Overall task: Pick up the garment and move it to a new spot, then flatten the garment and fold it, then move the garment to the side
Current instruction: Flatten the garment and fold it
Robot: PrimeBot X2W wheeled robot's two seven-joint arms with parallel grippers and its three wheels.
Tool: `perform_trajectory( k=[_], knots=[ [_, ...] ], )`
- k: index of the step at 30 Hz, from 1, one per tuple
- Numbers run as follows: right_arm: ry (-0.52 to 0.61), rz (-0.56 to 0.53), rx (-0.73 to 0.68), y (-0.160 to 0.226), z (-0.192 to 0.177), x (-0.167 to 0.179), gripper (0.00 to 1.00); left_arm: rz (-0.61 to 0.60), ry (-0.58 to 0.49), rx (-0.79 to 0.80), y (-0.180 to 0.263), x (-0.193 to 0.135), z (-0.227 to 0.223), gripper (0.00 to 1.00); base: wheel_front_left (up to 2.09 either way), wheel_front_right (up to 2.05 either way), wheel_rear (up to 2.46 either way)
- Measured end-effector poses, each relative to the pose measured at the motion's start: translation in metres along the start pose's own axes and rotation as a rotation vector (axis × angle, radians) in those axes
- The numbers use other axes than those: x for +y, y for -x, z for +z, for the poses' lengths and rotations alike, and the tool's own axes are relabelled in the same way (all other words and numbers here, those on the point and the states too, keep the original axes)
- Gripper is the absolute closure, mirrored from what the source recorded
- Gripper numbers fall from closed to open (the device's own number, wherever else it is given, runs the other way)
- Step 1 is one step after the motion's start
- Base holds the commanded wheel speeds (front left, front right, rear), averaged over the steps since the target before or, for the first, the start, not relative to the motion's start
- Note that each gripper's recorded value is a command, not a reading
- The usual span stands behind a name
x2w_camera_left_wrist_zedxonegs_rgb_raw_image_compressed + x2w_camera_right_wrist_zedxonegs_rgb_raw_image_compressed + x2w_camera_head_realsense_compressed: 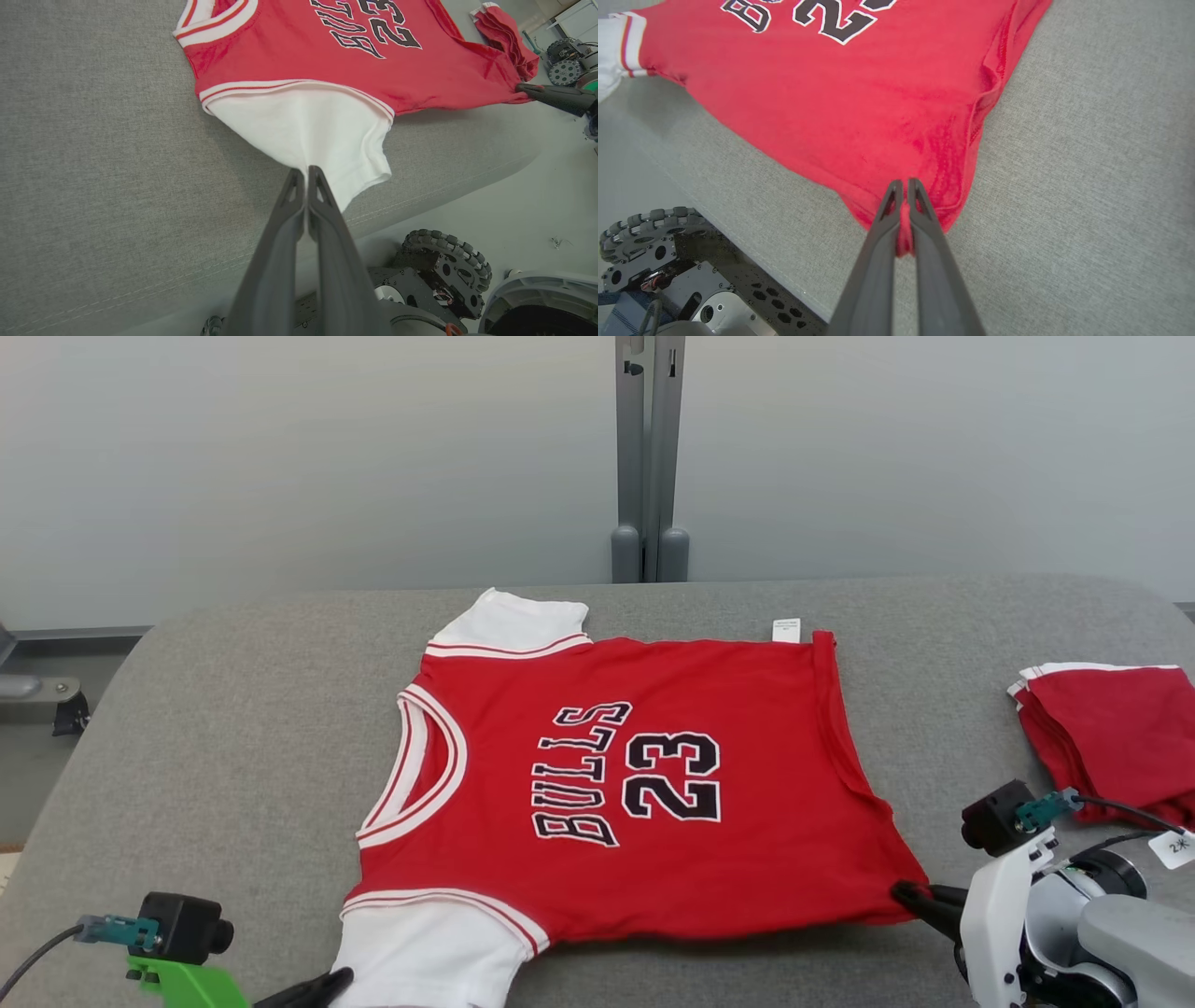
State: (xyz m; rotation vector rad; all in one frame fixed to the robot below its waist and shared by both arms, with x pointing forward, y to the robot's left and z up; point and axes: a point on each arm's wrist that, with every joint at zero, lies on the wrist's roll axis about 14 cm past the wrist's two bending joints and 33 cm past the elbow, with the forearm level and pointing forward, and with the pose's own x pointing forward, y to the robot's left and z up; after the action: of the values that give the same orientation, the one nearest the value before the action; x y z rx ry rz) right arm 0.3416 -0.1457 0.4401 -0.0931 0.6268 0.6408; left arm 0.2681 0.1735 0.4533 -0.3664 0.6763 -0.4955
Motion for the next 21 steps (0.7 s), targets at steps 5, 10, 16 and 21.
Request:
perform_trajectory(
  k=[5, 10, 16, 21],
  knots=[
    [-0.007, 0.009, -0.033, -0.007, 0.017, 0.000, 1.00, 0.011, -0.039, -0.035, -0.007, 0.002, 0.021, 1.00, 0.00, 0.00, 0.00],
    [-0.016, -0.003, -0.047, -0.014, 0.031, -0.008, 1.00, 0.021, -0.078, -0.055, -0.019, 0.005, 0.044, 1.00, 0.00, 0.00, 0.00],
    [-0.050, -0.037, -0.055, -0.022, 0.042, -0.024, 1.00, 0.037, -0.117, -0.080, -0.042, 0.009, 0.076, 1.00, 0.00, 0.00, 0.00],
    [-0.072, -0.065, -0.041, -0.028, 0.040, -0.035, 1.00, 0.067, -0.144, -0.115, -0.063, 0.016, 0.105, 1.00, 0.00, 0.00, 0.00]
  ],
)
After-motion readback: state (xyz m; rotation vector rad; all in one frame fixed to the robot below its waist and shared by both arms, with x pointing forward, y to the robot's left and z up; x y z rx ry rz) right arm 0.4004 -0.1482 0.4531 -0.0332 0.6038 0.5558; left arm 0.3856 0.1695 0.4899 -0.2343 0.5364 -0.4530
